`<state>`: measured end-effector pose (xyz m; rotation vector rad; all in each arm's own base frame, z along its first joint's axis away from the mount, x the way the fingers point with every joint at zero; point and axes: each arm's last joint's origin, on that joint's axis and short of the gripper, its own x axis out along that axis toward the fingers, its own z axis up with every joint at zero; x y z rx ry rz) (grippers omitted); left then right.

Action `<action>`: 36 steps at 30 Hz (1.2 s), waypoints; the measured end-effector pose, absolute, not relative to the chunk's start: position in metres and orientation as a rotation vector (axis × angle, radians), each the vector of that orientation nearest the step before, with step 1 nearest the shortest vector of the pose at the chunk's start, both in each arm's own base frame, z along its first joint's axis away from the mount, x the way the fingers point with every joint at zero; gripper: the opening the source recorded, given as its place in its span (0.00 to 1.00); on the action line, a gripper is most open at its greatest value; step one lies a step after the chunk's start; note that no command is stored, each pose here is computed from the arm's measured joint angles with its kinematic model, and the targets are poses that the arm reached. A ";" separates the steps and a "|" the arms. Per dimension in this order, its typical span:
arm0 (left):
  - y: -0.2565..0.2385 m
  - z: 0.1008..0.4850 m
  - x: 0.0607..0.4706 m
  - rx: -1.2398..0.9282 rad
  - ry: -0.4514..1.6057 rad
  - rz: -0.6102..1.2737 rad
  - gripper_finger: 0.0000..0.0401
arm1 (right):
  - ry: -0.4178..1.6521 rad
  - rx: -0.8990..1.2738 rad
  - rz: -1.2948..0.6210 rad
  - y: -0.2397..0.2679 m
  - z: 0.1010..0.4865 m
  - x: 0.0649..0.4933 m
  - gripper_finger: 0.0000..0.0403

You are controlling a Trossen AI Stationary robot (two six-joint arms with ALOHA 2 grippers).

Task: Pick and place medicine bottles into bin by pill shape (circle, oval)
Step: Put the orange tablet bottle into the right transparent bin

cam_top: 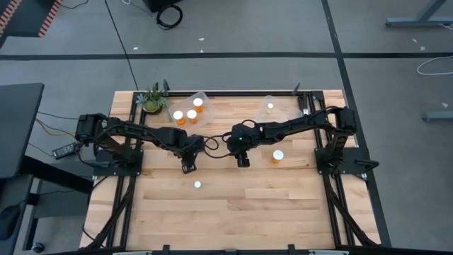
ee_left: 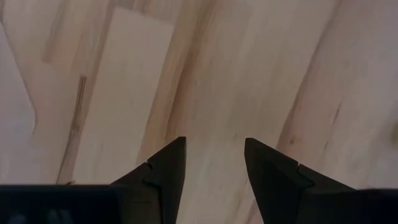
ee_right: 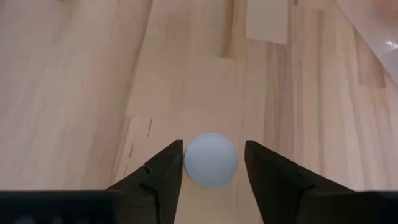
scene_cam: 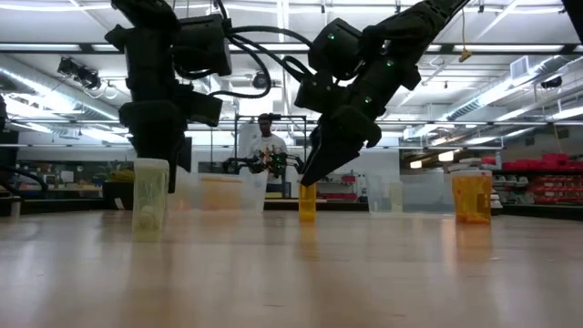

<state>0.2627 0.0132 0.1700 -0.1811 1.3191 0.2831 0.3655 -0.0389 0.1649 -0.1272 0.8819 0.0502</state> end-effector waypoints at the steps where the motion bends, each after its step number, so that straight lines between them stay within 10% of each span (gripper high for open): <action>1: 0.013 0.170 0.261 -0.180 1.332 0.285 0.43 | 0.882 -0.127 0.050 -0.039 0.165 0.366 0.43; 36: 0.013 0.169 0.257 -0.218 1.374 0.318 0.43 | 0.865 -0.129 -0.279 -0.090 0.250 0.303 0.34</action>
